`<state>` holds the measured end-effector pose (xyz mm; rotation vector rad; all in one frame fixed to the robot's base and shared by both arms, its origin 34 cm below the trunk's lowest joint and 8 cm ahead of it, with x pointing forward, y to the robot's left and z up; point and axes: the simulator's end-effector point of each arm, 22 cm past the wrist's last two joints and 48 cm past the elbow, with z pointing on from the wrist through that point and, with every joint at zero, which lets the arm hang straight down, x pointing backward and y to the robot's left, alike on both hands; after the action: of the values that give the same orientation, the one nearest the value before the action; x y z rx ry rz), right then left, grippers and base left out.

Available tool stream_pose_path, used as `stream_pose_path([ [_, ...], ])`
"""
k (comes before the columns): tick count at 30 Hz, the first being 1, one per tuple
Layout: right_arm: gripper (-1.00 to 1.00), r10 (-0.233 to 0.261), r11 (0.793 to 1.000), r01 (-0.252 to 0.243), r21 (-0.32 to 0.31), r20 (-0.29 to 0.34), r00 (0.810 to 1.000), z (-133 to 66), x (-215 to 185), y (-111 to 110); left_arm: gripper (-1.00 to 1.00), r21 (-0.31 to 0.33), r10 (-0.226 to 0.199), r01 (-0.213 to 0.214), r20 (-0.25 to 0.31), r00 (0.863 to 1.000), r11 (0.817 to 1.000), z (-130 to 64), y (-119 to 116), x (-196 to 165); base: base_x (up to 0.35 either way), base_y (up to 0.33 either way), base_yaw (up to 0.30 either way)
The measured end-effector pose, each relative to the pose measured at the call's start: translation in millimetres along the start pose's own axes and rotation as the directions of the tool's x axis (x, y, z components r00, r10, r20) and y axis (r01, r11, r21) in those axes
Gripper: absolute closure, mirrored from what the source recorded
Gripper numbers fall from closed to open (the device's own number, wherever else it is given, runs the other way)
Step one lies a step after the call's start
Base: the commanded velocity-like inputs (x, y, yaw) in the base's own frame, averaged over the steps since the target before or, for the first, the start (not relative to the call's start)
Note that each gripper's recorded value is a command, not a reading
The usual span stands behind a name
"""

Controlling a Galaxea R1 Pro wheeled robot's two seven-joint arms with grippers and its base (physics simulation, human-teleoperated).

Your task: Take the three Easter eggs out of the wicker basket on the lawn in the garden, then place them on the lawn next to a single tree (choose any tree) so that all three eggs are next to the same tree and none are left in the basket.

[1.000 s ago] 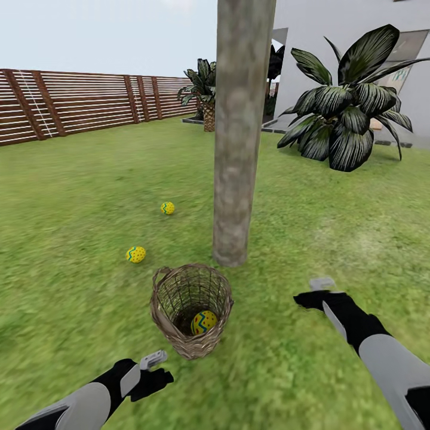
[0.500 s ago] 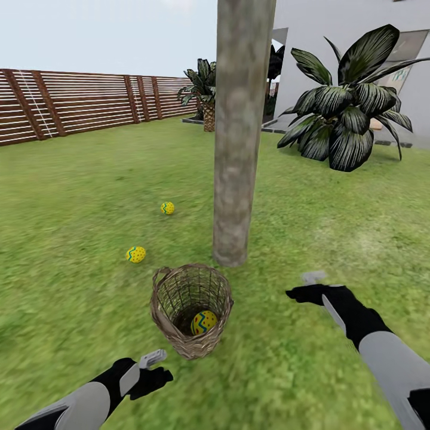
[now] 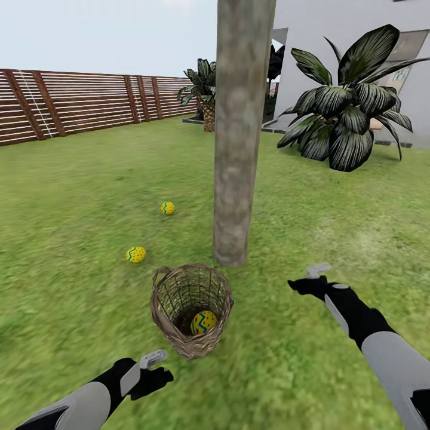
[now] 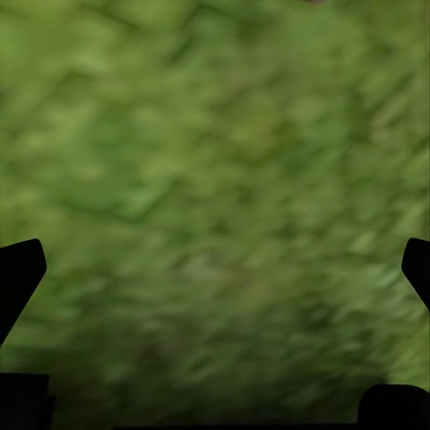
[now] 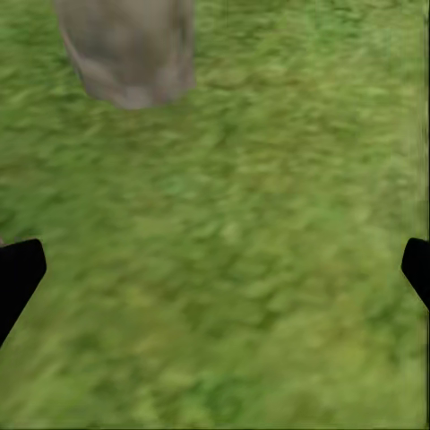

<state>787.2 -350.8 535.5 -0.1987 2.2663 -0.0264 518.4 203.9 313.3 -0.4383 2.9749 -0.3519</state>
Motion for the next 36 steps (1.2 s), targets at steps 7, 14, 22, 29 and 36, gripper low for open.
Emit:
stream_pose_path([
  [7,-1.0,0.056,0.997,-0.061,0.042,0.11,0.992,-6.3,-24,-29,-1.0,0.0,-0.001,0.001,0.0,1.0,1.0,0.0,0,0,0.0,0.0,0.0],
  [14,-1.0,0.054,0.997,-0.06,0.038,0.14,0.989,-7.8,-32,-29,-1.0,0.0,0.0,0.0,-0.002,1.0,1.0,0.2,0,1,0.0,0.0,0.0],
  [22,-1.0,0.051,0.997,-0.058,0.042,0.138,0.989,-7.9,-31,-31,-1.0,-0.001,-0.002,0.002,0.002,1.0,1.0,-0.3,1,-1,0.0,0.0,0.0],
  [29,-1.0,0.051,0.997,-0.057,0.044,0.138,0.989,-8.2,-31,-32,-1.0,0.0,0.0,0.0,0.0,1.0,1.0,-0.2,0,0,0.037,-0.058,0.0],
  [36,-1.0,0.052,0.997,-0.059,0.044,0.136,0.989,-8.3,-30,-32,-1.0,0.0,0.001,-0.001,0.002,1.0,1.0,-0.4,0,-1,0.214,-0.23,0.0],
])
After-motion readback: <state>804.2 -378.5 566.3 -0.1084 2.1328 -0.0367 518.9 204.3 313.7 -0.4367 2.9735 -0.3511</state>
